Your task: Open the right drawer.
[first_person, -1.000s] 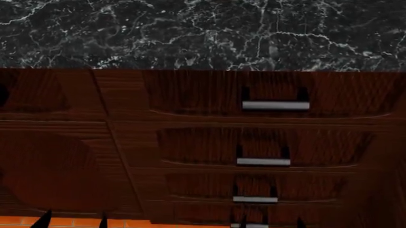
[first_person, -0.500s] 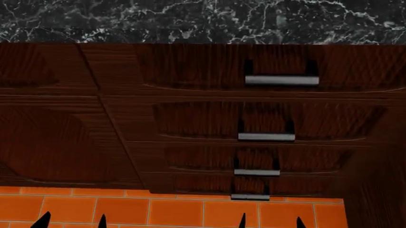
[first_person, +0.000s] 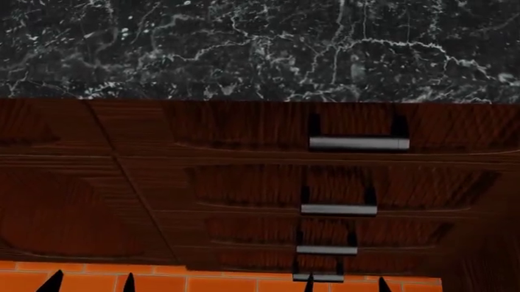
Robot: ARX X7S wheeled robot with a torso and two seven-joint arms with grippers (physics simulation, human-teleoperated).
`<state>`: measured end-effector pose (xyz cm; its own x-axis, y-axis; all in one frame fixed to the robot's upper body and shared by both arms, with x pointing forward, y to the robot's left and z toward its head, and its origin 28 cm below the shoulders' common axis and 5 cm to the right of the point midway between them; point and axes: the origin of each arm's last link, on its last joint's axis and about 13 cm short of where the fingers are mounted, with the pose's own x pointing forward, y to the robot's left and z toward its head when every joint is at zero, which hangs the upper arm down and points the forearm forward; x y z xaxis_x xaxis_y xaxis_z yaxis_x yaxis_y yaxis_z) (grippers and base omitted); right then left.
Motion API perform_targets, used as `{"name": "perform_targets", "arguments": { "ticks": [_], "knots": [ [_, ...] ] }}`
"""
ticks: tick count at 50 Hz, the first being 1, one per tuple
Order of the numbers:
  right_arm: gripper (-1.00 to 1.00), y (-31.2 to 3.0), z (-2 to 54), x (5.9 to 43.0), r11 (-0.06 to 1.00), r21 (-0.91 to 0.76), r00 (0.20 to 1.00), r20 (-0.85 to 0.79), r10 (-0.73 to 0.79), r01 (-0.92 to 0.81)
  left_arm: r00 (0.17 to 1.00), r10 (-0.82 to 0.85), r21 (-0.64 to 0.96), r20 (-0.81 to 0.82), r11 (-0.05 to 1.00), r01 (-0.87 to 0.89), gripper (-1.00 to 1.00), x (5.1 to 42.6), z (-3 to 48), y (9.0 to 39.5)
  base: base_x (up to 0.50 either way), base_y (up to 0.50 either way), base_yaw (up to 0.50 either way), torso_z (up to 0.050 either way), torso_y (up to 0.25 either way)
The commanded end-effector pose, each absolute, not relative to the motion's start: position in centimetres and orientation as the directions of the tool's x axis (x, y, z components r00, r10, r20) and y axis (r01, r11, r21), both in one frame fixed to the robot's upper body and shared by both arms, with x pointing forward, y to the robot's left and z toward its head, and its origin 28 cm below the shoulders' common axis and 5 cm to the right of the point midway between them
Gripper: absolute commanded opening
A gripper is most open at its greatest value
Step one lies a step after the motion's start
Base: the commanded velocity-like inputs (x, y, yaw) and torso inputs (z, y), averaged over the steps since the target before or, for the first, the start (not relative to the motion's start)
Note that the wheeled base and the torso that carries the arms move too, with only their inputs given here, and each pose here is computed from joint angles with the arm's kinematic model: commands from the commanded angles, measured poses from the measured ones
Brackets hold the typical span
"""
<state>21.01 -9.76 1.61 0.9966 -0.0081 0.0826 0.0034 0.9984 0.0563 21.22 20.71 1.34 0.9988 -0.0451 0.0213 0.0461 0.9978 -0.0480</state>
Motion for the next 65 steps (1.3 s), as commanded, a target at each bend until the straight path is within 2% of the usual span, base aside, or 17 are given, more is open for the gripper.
{"name": "perform_targets", "arguments": {
  "ticks": [1, 35, 38, 39, 42, 43, 52, 59, 60, 62, 65],
  "knots": [
    [1.00, -9.7, 1.6, 21.0, 0.999, 0.053, 0.997, 0.080, -0.004, -0.001, 0.999, -0.044, -0.050, 0.019, 0.998, 0.045, 1.00, 21.2, 1.3, 20.7, 0.16, -0.02, 0.00, 0.000, 0.000],
    [1.00, -9.8, 1.8, 20.9, 0.999, 0.044, 0.997, 0.076, -0.020, 0.017, 0.999, -0.039, -0.029, 0.000, 0.999, 0.039, 1.00, 21.3, 1.3, 20.6, 0.06, -0.01, 0.00, 0.000, 0.000],
    [1.00, -9.7, 2.1, 20.8, 1.000, 0.019, 0.997, 0.076, -0.013, 0.012, 0.999, -0.045, -0.071, 0.004, 0.996, 0.045, 1.00, 21.3, 1.3, 20.9, 0.00, 0.00, 0.00, 0.000, 0.000],
    [1.00, -9.8, 2.3, 20.8, 0.997, -0.037, 0.995, 0.081, -0.064, 0.067, 0.999, -0.046, -0.062, 0.005, 0.997, 0.047, 1.00, 21.2, 1.4, 20.8, 0.00, 0.00, 0.00, 0.000, 0.000],
    [1.00, -9.8, 2.6, 21.1, 0.984, -0.161, 0.996, 0.057, -0.064, 0.072, 0.999, -0.049, -0.056, 0.002, 0.997, 0.049, 1.00, 21.3, 1.2, 20.8, 0.00, 0.00, 0.00, 0.000, 0.000],
    [1.00, -9.8, 2.6, 21.2, 0.946, -0.312, 0.996, 0.056, -0.074, 0.088, 0.999, -0.051, -0.063, -0.005, 0.997, 0.051, 1.00, 21.3, 1.2, 20.8, 0.00, 0.00, 0.00, 0.000, 0.000],
    [1.00, -10.0, 5.3, 22.0, 0.869, -0.487, 0.995, 0.091, -0.048, 0.086, 0.999, -0.052, -0.075, -0.002, 0.996, 0.052, 1.00, 21.3, 1.3, 20.8, 0.00, 0.00, 0.00, 0.000, 0.000],
    [1.00, -10.4, 6.7, 22.2, 0.729, -0.671, 0.988, 0.149, -0.044, 0.134, 0.999, -0.050, -0.089, 0.003, 0.995, 0.050, 1.00, 21.2, 1.2, 21.0, 0.00, 0.00, 0.00, 0.000, 0.000],
    [1.00, -10.7, 6.9, 22.4, 0.661, -0.733, 0.985, 0.166, -0.051, 0.158, 0.999, -0.050, -0.091, 0.003, 0.995, 0.050, 1.00, 21.2, 1.3, 20.9, 0.00, 0.00, 0.00, 0.000, 0.000],
    [1.00, -11.0, 7.0, 22.7, 0.723, -0.675, 0.988, 0.137, -0.074, 0.148, 0.999, -0.049, -0.095, 0.002, 0.994, 0.049, 1.00, 21.3, 1.3, 20.9, 0.00, 0.00, 0.00, 0.000, 0.000],
    [1.00, -11.3, 7.6, 22.9, 0.686, -0.712, 0.987, 0.142, -0.070, 0.151, 0.999, -0.032, -0.124, 0.000, 0.992, 0.032, 1.00, 21.3, 1.2, 21.1, 0.00, 0.00, 0.00, 0.000, 0.000]
  ]
}}
